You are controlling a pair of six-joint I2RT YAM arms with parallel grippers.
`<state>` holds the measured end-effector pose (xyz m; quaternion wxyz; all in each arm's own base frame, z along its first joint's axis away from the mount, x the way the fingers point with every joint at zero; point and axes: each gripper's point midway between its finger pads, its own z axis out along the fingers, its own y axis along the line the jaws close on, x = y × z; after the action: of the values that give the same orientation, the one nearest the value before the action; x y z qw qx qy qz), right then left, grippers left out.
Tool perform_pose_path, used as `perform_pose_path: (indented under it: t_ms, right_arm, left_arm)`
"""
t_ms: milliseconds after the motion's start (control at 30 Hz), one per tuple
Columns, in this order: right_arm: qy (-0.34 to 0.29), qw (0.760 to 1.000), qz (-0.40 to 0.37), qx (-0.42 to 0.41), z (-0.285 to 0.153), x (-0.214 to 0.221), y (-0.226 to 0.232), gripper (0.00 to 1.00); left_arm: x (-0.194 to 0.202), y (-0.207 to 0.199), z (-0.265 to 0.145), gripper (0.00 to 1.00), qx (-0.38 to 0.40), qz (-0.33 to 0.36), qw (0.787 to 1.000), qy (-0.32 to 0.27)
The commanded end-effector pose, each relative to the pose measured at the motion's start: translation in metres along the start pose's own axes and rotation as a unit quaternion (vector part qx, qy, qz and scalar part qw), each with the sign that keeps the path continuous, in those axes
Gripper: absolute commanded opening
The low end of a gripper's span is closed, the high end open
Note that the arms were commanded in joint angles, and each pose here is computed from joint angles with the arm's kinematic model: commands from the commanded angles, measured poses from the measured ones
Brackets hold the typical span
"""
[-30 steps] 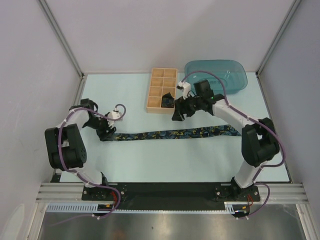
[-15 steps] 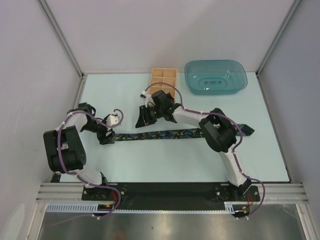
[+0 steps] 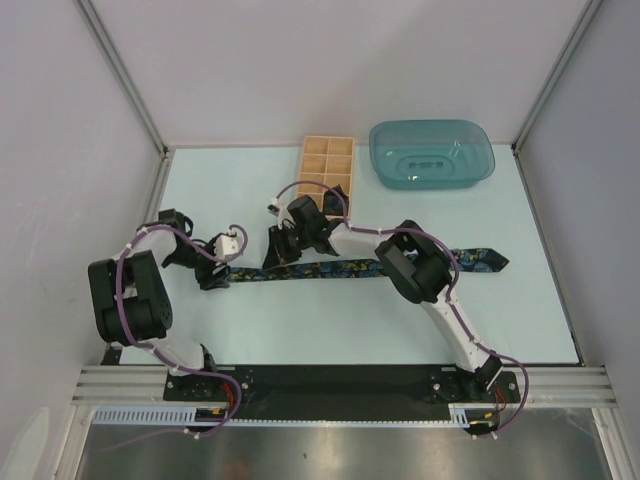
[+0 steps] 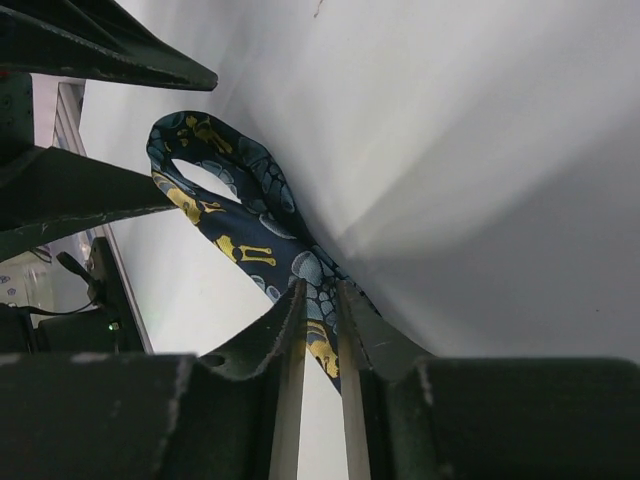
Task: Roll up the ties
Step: Roll the tie at the center of the board.
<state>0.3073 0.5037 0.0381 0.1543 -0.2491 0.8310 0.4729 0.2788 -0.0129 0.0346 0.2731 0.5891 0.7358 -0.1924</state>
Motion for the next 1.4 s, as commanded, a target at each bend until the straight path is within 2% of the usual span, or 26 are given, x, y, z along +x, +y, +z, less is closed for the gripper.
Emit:
perform_pose_path:
  t_ms: [0, 300, 533, 733, 867, 1033, 1367]
  right_arm:
    - [-0.017, 1.000, -0.019, -0.006, 0.007, -0.010, 0.009, 0.21]
    - [-0.015, 0.999, -0.042, 0.016, 0.012, -0.007, 0.000, 0.17]
    - [-0.011, 0.999, -0.042, 0.015, 0.013, -0.003, 0.001, 0.14]
    - [-0.021, 0.999, -0.029, -0.010, 0.003, -0.017, 0.019, 0.13]
    - [-0.035, 0.998, 0.005, -0.050, -0.017, -0.032, 0.038, 0.19]
    - [-0.032, 0.993, 0.024, -0.115, -0.030, -0.032, 0.068, 0.34]
    - [-0.014, 0.988, 0.063, -0.144, -0.021, -0.017, 0.070, 0.49]
  left_arm:
    - [-0.004, 0.003, 0.003, 0.67, -0.001, 0.015, 1.000, -0.019]
    - [-0.032, -0.005, 0.001, 0.48, 0.002, 0.038, 0.999, -0.036]
    - [-0.064, -0.004, 0.008, 0.46, 0.016, 0.044, 0.998, -0.052]
    - [-0.069, -0.004, 0.023, 0.43, 0.037, 0.038, 0.998, -0.037]
    - [-0.066, -0.001, 0.030, 0.43, 0.042, 0.019, 0.999, -0.024]
    - [-0.070, 0.000, 0.039, 0.42, 0.047, 0.016, 0.999, -0.017]
    - [-0.070, -0.001, 0.043, 0.41, 0.043, 0.015, 0.999, -0.013]
